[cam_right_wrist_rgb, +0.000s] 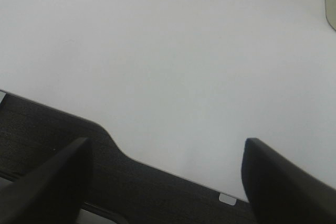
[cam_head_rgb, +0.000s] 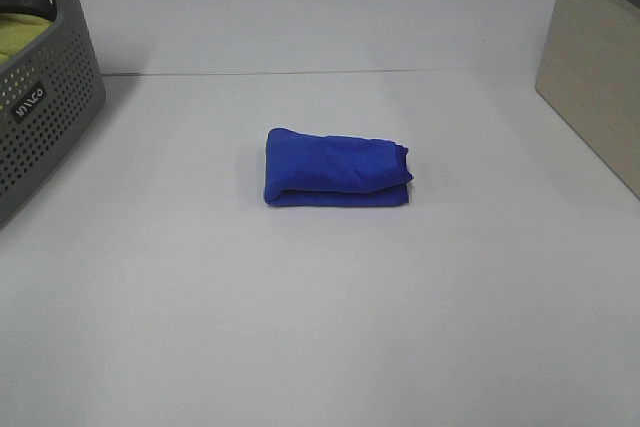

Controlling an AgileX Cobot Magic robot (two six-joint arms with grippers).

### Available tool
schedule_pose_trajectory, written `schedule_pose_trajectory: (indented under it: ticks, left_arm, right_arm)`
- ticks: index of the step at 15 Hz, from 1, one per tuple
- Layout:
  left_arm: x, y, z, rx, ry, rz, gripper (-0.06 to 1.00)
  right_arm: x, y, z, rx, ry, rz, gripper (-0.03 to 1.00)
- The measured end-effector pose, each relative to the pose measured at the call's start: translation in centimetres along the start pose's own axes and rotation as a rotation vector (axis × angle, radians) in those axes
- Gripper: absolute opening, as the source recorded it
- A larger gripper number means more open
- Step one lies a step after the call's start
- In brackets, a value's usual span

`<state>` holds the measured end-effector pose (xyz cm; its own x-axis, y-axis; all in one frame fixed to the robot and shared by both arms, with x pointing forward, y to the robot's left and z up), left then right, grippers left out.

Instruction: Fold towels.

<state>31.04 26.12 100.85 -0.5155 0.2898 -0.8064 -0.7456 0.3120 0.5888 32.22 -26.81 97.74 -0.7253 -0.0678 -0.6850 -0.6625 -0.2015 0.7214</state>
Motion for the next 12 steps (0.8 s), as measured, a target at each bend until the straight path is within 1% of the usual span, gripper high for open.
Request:
schedule_pose_trajectory:
  ticks: [7,8,9,10,12]
  left_arm:
    - [0.0,0.0,0.0,-0.001,-0.001,0.0,0.68]
    - [0.0,0.0,0.1,-0.01,0.006,0.001,0.68]
    - [0.0,0.0,0.6,-0.063,0.044,0.004,0.68]
    - [0.0,0.0,1.0,-0.098,0.069,0.007,0.68]
    - [0.1,0.0,1.6,-0.161,0.116,0.011,0.68]
  right_arm:
    - [0.0,0.0,0.0,0.0,0.0,0.0,0.76]
    - [0.0,0.0,0.0,0.001,-0.006,-0.001,0.76]
    - [-0.1,0.0,-0.5,0.04,-0.057,-0.01,0.76]
    - [-0.2,0.1,-0.8,0.066,-0.083,-0.024,0.76]
    - [-0.2,0.7,-0.9,0.082,-0.09,-0.079,0.76]
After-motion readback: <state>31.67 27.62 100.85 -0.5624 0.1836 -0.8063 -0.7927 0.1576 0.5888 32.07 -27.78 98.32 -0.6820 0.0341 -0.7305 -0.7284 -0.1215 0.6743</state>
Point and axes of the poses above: a point on each arm's last joint axis where the gripper is mounted, y pointing back along that axis away from the gripper, z along the wrist's bending axis when the last joint is at zero, x = y × z, the point moved 8 cm from there along -y, pointing out along that axis toward the gripper, and after that the axes turned 7 degrees about -y, right-handed, at the moved point
